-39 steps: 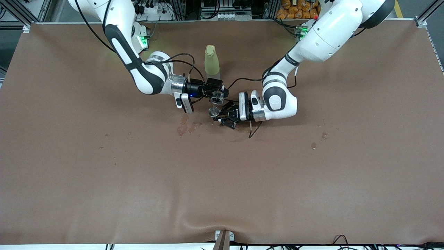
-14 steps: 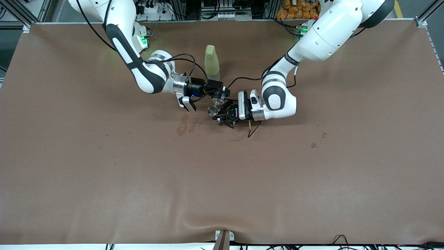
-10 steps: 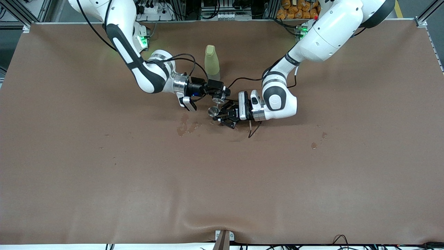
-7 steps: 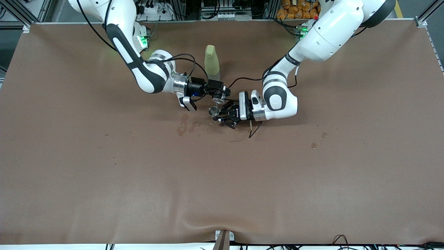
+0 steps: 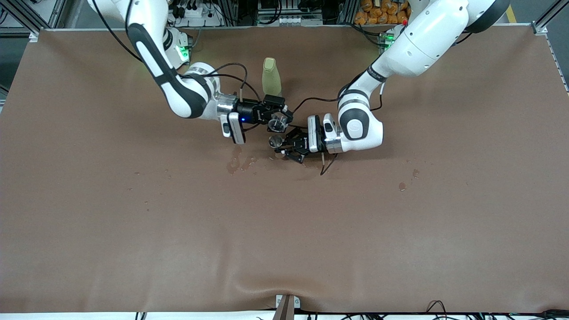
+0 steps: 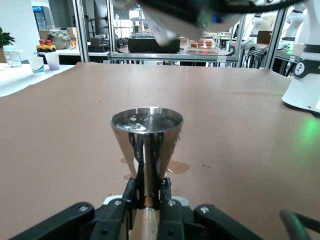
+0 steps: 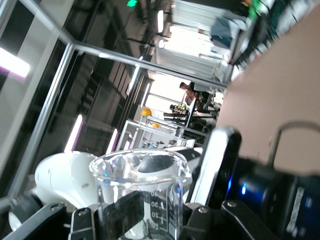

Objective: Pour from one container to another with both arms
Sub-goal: 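Tilt the beaker back upright with the right gripper above the jigger, then carry the beaker away with the right gripper while the left gripper carries the jigger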

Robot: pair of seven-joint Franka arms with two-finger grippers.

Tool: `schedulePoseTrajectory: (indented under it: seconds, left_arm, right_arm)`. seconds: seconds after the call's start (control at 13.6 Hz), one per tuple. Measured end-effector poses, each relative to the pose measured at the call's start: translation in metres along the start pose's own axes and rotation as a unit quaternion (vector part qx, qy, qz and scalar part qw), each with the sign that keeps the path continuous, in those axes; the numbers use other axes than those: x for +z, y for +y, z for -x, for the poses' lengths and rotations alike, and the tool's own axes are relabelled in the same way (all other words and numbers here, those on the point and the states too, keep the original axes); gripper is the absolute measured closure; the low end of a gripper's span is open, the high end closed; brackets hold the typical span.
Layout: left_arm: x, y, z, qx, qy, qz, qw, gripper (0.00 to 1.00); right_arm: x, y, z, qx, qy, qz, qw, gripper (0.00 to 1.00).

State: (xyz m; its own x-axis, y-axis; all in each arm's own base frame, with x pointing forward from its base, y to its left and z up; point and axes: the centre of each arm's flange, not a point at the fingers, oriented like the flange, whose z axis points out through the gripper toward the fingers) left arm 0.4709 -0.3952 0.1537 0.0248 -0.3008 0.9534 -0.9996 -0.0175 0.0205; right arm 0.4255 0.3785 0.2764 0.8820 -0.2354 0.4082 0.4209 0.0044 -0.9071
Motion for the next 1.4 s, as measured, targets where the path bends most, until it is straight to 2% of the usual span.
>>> schedulePoseTrajectory:
  seconds: [0.29, 0.44, 0.66, 0.96, 1.4]
  left_arm:
    - [-0.023, -0.022, -0.020, 0.009, 0.023, -0.020, 0.999, 0.79]
    - [-0.045, -0.034, -0.029, 0.019, 0.033, -0.028, 0.999, 0.79]
    - [-0.086, -0.046, -0.026, 0.026, 0.040, -0.018, 0.999, 0.79]
    - [-0.153, -0.056, -0.007, 0.034, 0.039, 0.001, 0.999, 0.79]
    - [-0.299, -0.065, 0.037, 0.014, 0.040, 0.027, 0.999, 0.79]
  right_arm:
    - [-0.012, -0.007, -0.020, -0.142, -0.007, 0.002, 0.990, 0.85]
    - [-0.021, -0.003, -0.026, -0.194, -0.020, 0.006, 0.981, 0.85]
    - [-0.056, 0.008, -0.056, -0.265, -0.042, 0.006, 0.963, 0.85]
    - [-0.126, 0.023, -0.090, -0.330, -0.078, -0.015, 0.941, 0.85]
    - [-0.243, 0.032, -0.122, -0.382, -0.137, -0.041, 0.913, 0.85]
